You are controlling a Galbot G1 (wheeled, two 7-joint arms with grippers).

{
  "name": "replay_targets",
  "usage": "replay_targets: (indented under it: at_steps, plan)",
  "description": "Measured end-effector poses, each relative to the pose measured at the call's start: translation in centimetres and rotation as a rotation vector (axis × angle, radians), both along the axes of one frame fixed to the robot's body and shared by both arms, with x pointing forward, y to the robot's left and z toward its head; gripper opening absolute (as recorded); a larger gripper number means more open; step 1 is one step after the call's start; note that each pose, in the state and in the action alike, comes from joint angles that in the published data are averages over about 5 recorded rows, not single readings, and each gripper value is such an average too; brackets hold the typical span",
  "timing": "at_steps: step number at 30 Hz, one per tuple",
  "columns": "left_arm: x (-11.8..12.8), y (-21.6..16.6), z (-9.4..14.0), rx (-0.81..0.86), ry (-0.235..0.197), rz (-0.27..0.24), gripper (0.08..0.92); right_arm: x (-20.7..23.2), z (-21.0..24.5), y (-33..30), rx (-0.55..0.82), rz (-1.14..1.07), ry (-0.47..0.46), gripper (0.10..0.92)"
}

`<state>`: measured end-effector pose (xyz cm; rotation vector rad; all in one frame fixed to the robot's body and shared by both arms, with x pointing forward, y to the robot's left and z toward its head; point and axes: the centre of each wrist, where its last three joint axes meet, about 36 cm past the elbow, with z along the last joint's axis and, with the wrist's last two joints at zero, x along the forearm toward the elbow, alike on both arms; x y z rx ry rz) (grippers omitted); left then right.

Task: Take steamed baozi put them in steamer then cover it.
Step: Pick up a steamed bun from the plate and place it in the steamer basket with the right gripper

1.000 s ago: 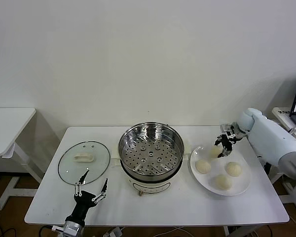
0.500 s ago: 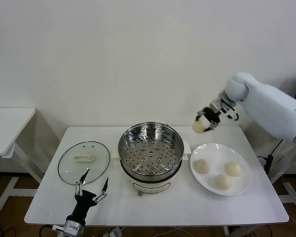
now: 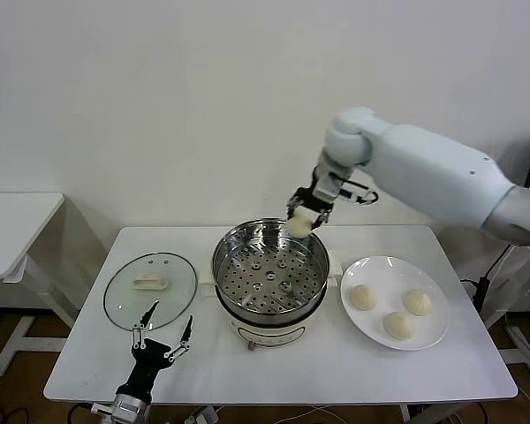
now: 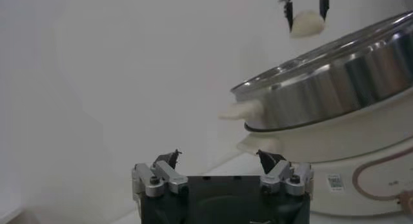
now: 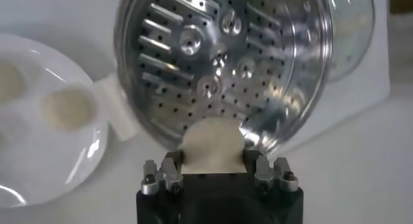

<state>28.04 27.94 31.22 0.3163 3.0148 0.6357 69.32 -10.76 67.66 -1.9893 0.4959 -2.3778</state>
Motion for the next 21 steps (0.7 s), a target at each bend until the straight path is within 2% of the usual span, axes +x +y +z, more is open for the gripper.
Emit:
replay_targets:
  at_steps: [15, 21]
  plan:
    - [0.1, 0.5, -0.2, 0.004, -0.008, 0.004, 0.823, 1.2, -6.4, 6.0, -0.082, 0.075, 0.015, 0.65]
    - [0.1, 0.5, -0.4, 0.003, -0.009, 0.005, 0.823, 1.6, -7.8, 6.9, -0.097, 0.078, 0.016, 0.71]
